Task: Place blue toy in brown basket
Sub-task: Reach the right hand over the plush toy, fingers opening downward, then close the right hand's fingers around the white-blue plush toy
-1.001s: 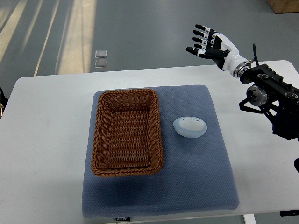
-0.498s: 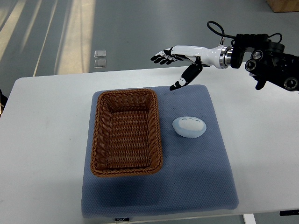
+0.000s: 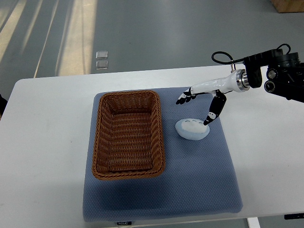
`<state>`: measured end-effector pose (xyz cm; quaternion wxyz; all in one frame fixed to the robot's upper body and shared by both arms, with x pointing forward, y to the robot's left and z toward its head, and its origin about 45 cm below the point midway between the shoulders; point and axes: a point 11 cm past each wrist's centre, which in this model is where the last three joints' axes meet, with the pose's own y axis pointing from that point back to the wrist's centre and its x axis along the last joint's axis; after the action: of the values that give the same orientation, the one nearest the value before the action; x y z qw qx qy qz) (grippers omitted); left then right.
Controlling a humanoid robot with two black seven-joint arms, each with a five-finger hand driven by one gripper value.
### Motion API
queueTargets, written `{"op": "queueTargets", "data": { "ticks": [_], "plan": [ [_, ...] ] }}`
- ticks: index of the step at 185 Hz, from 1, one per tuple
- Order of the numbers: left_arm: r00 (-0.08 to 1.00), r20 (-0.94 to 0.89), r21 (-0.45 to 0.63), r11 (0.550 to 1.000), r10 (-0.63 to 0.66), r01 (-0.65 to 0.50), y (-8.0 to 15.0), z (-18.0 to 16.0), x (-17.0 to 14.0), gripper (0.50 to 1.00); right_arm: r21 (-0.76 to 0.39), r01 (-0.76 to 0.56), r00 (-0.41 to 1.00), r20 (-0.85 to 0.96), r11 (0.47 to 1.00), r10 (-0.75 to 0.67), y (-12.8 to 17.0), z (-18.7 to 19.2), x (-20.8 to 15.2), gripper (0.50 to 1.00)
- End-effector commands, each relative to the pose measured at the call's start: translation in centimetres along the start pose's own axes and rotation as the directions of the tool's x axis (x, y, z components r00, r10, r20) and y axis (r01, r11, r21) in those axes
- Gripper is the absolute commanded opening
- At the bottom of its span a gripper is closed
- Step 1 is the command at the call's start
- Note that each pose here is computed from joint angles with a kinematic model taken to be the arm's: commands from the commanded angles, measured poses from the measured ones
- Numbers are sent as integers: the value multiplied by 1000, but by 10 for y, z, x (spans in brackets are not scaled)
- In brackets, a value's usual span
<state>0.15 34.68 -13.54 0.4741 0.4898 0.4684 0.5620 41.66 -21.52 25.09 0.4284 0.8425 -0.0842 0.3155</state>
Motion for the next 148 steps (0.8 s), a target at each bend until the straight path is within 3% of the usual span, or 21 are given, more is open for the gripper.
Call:
{"op": "queueTargets", "data": {
  "ticks": [1, 115, 141, 148],
  "plan": [
    [1000, 0, 0, 1000, 0, 0, 0, 0, 0, 1000, -2, 11, 1000, 12, 1000, -11, 0, 3, -7, 909],
    [1000, 0, 0, 1000, 0, 0, 0, 0, 0, 1000, 16, 67, 998, 21, 998, -67, -25, 7, -49, 895],
    [1000, 1, 0, 1000, 0, 0, 0, 0, 0, 1000, 8, 58, 998, -2, 998, -58, -34, 8, -51, 864],
    [1000, 0, 0, 1000, 0, 0, 0, 0, 0, 1000, 6, 53, 999, -5, 999, -53, -35, 8, -50, 834]
  ]
}}
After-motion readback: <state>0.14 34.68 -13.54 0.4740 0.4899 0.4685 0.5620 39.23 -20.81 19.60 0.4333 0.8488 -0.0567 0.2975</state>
